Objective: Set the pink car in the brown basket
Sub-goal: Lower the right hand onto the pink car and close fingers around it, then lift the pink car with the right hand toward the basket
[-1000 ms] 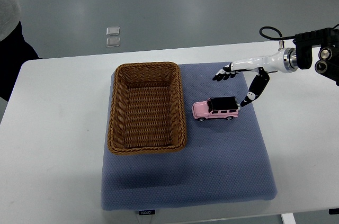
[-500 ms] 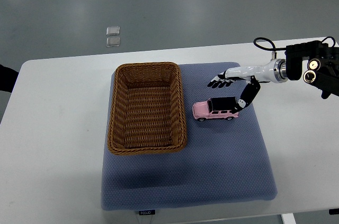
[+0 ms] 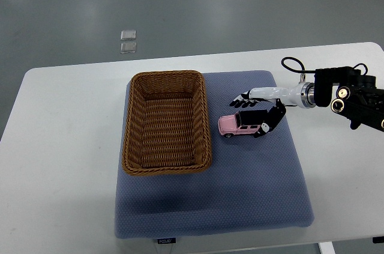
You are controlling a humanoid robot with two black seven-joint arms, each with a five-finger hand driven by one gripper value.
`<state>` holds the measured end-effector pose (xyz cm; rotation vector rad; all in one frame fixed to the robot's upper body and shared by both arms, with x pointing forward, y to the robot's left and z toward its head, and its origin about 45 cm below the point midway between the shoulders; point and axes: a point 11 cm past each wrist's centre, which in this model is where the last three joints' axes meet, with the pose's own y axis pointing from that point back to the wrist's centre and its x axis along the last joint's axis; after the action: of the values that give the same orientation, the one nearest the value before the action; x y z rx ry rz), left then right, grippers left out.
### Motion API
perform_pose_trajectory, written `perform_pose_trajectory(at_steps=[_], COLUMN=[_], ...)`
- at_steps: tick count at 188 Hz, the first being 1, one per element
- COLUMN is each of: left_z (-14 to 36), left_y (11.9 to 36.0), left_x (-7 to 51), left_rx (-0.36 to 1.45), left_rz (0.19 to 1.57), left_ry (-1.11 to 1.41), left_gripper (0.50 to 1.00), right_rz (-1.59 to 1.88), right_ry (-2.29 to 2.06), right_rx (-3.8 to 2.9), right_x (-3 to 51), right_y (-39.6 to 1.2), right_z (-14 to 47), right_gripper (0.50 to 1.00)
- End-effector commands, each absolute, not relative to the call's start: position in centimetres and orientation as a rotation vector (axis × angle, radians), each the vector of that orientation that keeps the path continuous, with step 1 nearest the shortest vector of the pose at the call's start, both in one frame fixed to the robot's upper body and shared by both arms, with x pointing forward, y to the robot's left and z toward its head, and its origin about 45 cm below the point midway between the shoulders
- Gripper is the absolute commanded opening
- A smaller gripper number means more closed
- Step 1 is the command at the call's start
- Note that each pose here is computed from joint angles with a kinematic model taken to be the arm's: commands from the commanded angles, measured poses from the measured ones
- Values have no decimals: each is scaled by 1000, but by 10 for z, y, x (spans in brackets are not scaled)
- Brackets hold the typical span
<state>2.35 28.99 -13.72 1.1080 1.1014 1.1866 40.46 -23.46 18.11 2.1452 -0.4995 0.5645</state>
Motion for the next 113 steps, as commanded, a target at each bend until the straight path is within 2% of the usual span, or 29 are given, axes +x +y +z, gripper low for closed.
perform_pose_trajectory(at_steps=[1,14,31,49,64,72,81,113], left_z=[-137,-137,-137,-137,-137,-137,-137,-137], left_y=[290,290,290,290,290,290,290,290], left_x=[23,23,23,23,23,23,23,23], left_rx=[1109,1110,1110,1111,1111,1111,1111,1111], left_rz=[1185,1184,1187,1186,1186,1186,1186,1186], left_ry=[1101,1101,1102,1101,1101,1101,1101,1101], left_gripper=[1000,1000,1000,1000,1000,1000,1000,1000], right_rz=[565,566,558,571,578,580,587,612], right_ry=[-509,-508,-506,-510,-517,-520,-522,-536], right_rx=[2139,2138,2138,2136,2133,2133,2130,2132], right_x=[404,403,400,400,400,400,401,409], right_y=[-236,-236,-237,-237,-238,-238,-239,-245], right_z=[177,176,171,171,169,169,171,188], right_gripper=[889,848,713,635,550,537,500,500])
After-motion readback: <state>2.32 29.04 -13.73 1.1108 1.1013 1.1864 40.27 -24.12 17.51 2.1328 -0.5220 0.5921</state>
